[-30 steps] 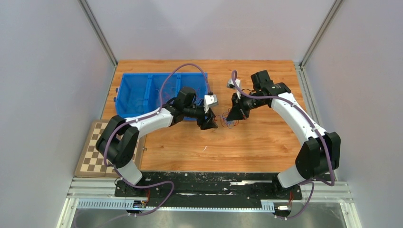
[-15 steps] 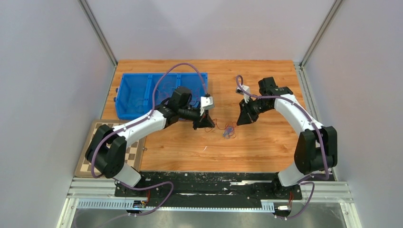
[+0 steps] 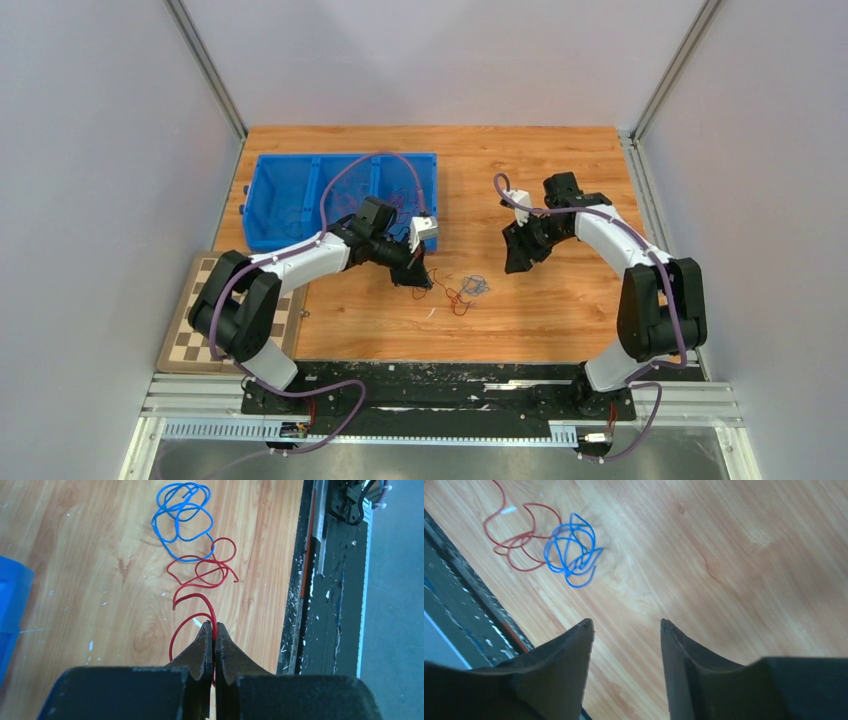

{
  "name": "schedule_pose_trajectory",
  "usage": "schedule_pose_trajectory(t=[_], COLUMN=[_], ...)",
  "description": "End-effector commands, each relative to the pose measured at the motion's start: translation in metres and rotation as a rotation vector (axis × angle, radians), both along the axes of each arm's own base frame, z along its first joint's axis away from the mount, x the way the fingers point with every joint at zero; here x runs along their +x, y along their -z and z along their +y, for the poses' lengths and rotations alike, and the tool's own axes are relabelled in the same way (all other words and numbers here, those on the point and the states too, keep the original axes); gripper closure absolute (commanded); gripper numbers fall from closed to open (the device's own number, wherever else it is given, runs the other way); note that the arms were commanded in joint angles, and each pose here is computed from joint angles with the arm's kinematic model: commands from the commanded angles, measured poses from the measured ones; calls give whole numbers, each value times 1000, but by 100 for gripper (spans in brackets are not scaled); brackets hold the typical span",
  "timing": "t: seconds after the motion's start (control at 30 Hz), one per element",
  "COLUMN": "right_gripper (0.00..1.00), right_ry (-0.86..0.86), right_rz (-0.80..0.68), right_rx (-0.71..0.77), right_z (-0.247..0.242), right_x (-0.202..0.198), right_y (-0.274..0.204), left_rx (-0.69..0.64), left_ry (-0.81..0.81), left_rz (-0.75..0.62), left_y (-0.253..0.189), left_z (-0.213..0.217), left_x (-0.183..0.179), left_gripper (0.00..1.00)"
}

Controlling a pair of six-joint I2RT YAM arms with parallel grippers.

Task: Untangle the cables

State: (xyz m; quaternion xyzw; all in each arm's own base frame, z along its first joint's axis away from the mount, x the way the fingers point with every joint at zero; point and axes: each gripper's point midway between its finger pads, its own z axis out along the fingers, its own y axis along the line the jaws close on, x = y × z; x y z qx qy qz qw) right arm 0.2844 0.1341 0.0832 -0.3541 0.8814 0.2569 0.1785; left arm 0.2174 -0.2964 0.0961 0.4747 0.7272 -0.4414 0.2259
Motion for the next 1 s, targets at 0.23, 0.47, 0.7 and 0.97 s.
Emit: schedule_pose_trajectory(t=[0.23, 0.47, 0.7, 0.97], right_gripper=[18, 20, 57, 100], right_ry=[-64, -104, -73, -61], right_rz=[-7, 95, 66, -88], right_rx=[149, 90, -96, -285], right_z=[58, 76, 47, -8], right_x=[-4, -32, -32, -17], right_y=[-17, 25, 65, 65], left_rx=[-8, -4, -14, 33], left_ry=[14, 5, -44, -116], left_rz=[-52, -70, -148, -320], left_y=[-2, -3, -28, -66], left_z=[4, 6, 26, 91], left_x=[2, 4, 1, -9], left_gripper=[100, 100, 100, 100])
